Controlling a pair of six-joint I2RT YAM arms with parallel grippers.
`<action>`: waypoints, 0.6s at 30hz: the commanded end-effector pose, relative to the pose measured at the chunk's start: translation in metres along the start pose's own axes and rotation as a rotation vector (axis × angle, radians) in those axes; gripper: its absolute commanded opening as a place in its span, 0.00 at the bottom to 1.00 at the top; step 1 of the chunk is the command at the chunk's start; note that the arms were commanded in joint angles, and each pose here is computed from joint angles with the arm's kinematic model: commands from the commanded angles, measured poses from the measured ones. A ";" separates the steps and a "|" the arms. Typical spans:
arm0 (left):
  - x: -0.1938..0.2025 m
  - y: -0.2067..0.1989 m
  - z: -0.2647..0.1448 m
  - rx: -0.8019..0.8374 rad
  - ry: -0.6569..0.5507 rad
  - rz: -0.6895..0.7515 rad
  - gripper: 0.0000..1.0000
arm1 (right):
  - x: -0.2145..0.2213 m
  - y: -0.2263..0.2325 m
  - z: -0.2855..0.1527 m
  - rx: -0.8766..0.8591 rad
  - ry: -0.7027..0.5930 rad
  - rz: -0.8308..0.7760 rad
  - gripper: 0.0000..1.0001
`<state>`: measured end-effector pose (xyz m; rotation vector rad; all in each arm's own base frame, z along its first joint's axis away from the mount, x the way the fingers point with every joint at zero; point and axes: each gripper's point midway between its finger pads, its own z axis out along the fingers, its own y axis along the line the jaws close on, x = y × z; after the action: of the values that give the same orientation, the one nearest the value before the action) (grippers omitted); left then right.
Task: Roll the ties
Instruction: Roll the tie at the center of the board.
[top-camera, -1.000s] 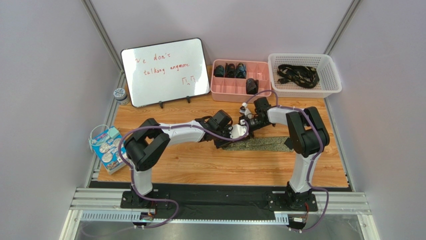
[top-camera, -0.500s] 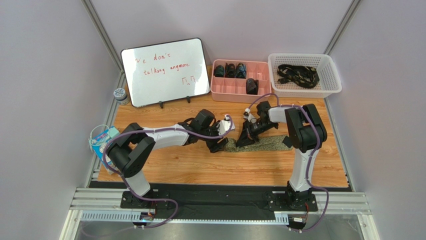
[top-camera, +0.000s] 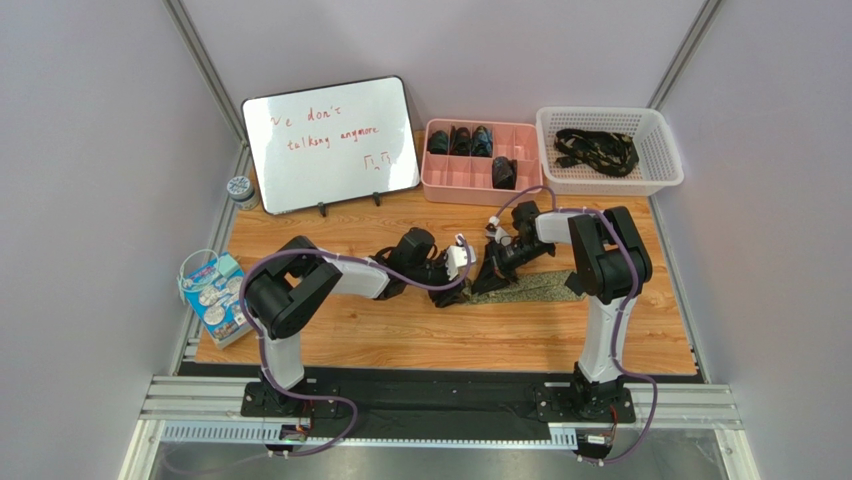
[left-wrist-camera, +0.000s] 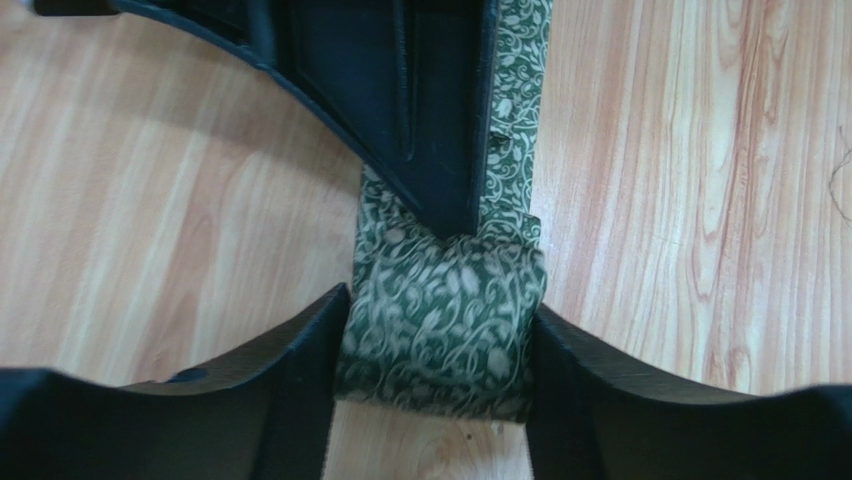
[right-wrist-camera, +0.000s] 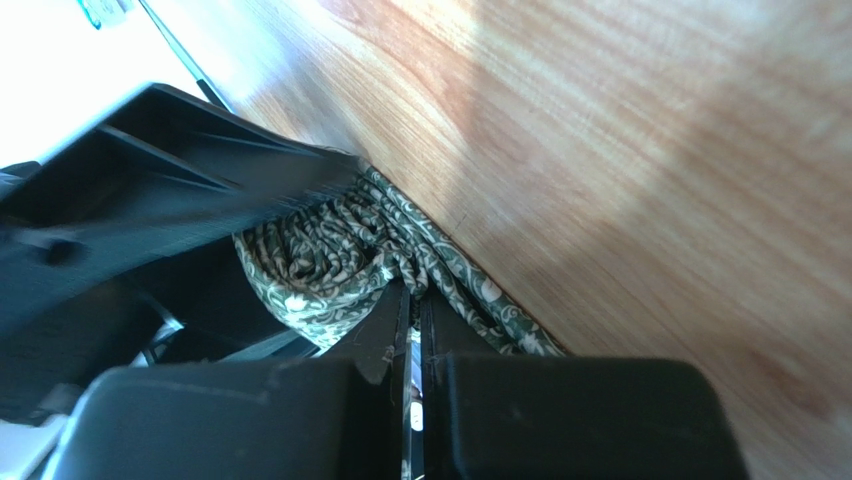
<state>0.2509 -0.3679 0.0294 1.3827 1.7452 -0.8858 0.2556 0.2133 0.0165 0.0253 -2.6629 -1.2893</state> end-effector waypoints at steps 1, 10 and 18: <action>-0.027 0.000 0.014 0.023 -0.080 0.067 0.59 | -0.021 -0.043 0.008 0.186 -0.077 -0.029 0.00; 0.020 -0.004 0.001 0.023 0.121 0.076 0.11 | -0.027 -0.013 -0.004 0.114 -0.100 -0.032 0.17; 0.041 0.011 -0.009 -0.073 0.316 0.120 0.06 | -0.017 0.027 -0.041 0.045 -0.092 -0.052 0.43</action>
<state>0.2592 -0.3706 0.0228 1.5151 1.7451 -0.7328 0.2725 0.2073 0.0307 -0.0151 -2.7156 -1.2606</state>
